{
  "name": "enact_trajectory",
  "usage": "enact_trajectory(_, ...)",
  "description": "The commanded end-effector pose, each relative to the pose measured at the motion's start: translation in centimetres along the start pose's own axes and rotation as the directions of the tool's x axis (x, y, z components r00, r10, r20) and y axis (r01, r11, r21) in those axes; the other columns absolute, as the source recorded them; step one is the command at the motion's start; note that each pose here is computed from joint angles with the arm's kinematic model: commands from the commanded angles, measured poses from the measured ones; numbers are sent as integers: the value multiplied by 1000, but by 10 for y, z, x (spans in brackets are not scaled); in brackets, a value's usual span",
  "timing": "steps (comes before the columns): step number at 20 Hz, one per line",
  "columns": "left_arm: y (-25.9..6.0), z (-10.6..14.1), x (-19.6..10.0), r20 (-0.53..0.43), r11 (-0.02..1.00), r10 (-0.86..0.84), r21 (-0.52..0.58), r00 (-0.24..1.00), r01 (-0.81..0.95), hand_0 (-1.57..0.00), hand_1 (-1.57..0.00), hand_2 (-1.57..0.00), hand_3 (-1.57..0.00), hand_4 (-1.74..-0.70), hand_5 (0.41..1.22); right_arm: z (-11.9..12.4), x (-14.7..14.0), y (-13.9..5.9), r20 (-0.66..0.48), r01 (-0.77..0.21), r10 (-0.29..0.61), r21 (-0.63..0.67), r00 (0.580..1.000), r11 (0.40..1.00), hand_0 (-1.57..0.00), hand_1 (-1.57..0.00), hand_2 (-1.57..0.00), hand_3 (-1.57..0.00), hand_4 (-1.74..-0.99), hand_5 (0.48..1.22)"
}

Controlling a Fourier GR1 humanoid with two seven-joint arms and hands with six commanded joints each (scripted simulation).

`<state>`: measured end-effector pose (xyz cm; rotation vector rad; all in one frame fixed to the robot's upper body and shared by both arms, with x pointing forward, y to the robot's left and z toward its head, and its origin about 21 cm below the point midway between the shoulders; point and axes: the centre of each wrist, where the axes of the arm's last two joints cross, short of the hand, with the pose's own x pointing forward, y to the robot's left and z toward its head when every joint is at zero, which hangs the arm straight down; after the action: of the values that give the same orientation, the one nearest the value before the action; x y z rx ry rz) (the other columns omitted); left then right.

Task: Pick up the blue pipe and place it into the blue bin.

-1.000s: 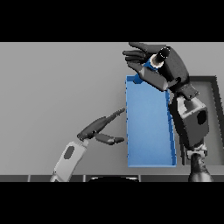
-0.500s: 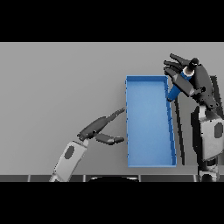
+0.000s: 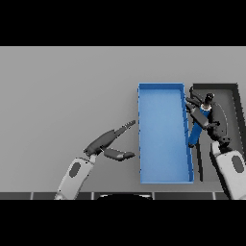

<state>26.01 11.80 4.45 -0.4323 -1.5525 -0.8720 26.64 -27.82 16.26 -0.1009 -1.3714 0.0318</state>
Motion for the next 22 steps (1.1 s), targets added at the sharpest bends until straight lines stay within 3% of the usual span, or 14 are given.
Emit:
enact_trajectory(1,-3,0,0,3,1000,1,-5,1000,-1,1,1,1,1,-888,422,1,-6,2,-38,10,-10,-15,999,1000,-1571,-1571,-1571,-1521,-1741,1221)
enact_trajectory(2,-5,0,1,-1,1000,3,-4,1000,-3,1,1,1,1,-887,420,3,-12,5,-69,-1,-1,-28,998,1000,-1571,-1571,-1571,-1255,-1741,1221)
enact_trajectory(6,-4,-1,2,-3,1000,-5,-11,1000,5,1,1,1,1,-883,421,3,-20,12,-77,-72,64,-94,995,993,-1571,-1548,-1571,-847,-1741,1221)
enact_trajectory(7,-8,-1,3,-4,1000,-9,-16,1000,9,1,1,1,1,-882,421,0,-26,14,-63,-78,72,-93,995,993,-1465,-1336,-1339,-788,-1678,1221)
enact_trajectory(9,-6,1,3,-1,1000,-12,-14,1000,12,1,1,1,1,-878,422,-5,-32,13,-75,-118,110,-113,991,987,-937,-855,-856,-504,-1503,1221)
enact_trajectory(11,-3,0,3,-14,1000,-13,-5,1000,13,1,1,1,1,-878,427,-6,-33,14,-124,-170,161,-65,979,983,-599,-547,-548,-322,-1337,1221)
enact_trajectory(13,-6,1,4,2,1000,-4,-2,1000,4,1,1,1,1,-879,430,-6,-46,13,-302,-224,213,-3,929,975,-383,-350,-350,-206,-1219,1137)
enact_trajectory(17,-6,1,3,-10,1000,-5,0,1000,5,1,1,1,1,-886,428,-4,-55,10,-406,-315,328,102,853,944,-156,-143,-143,-84,-1083,934)
enact_trajectory(22,-8,-2,4,-8,1000,-8,1,1000,8,1,1,1,1,-885,428,-8,-56,14,-445,-419,453,179,772,890,-51,-46,-46,-27,-1051,787)
